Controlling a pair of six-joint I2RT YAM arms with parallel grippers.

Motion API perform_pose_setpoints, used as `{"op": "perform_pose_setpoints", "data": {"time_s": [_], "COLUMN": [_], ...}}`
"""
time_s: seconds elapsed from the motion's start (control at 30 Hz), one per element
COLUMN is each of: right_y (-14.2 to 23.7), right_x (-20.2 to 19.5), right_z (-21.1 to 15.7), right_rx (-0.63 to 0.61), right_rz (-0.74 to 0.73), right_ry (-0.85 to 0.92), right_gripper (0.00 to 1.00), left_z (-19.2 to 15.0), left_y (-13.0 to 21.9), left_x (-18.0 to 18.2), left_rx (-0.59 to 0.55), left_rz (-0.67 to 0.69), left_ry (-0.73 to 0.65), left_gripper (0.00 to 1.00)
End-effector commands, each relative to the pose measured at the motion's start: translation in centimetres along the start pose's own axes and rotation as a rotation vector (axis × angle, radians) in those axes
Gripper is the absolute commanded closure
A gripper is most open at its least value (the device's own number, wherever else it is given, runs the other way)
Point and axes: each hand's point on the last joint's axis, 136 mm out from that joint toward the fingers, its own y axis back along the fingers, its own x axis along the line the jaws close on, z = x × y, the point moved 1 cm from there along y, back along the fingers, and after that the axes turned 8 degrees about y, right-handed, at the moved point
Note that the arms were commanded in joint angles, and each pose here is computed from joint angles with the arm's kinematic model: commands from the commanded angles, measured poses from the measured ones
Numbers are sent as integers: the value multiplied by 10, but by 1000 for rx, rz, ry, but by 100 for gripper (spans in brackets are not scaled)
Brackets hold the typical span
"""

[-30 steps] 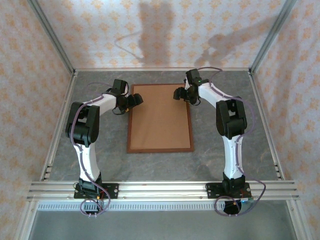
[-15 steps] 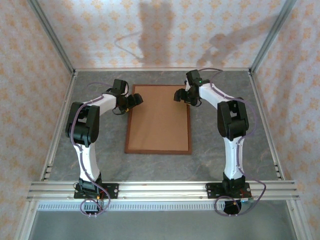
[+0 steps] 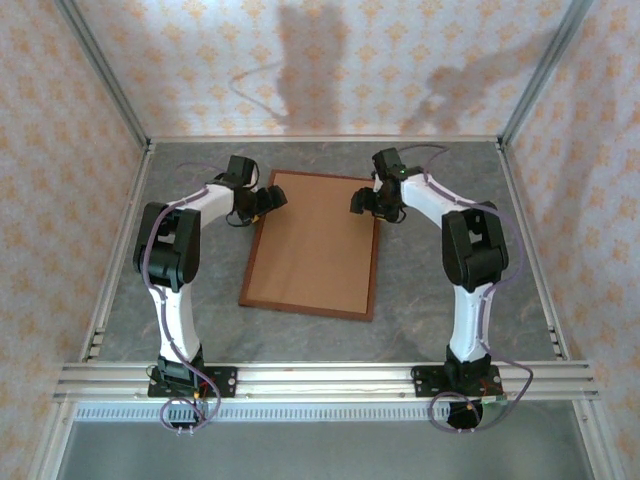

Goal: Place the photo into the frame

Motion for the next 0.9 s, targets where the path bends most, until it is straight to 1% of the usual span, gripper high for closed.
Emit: {"op": "perform_pose_setpoints", "data": {"time_s": [0.0,0.07,0.2,0.27,0.4,0.73,0.87], "right_y": [30,36,41,42,37,14,11], "right_x": [-12,-10,7,15,30,26,22], "right_z": [-1,-11,-38,-51,-64,-67,-69], "right_rx": [-51,-42,-10,7,25,58,67], "right_rz": [-97,-77,27,45,110,82,59], "right_ry": [19,17,5,18,4,3,7], "right_gripper": [26,25,25,25,27,29,30], "left_z": [25,26,20,16,13,12,14], "left_y": [4,8,16,19,20,14,13], "left_x": [0,2,1,3,8,5,4], "left_rx": [-86,-96,-106,-110,-113,-92,-88], "left_rz": [20,24,-2,-8,1,-12,-11], "left_ry": [-54,-53,-36,-30,-33,-23,-27], "left_gripper": [13,12,12,12,12,13,12]}}
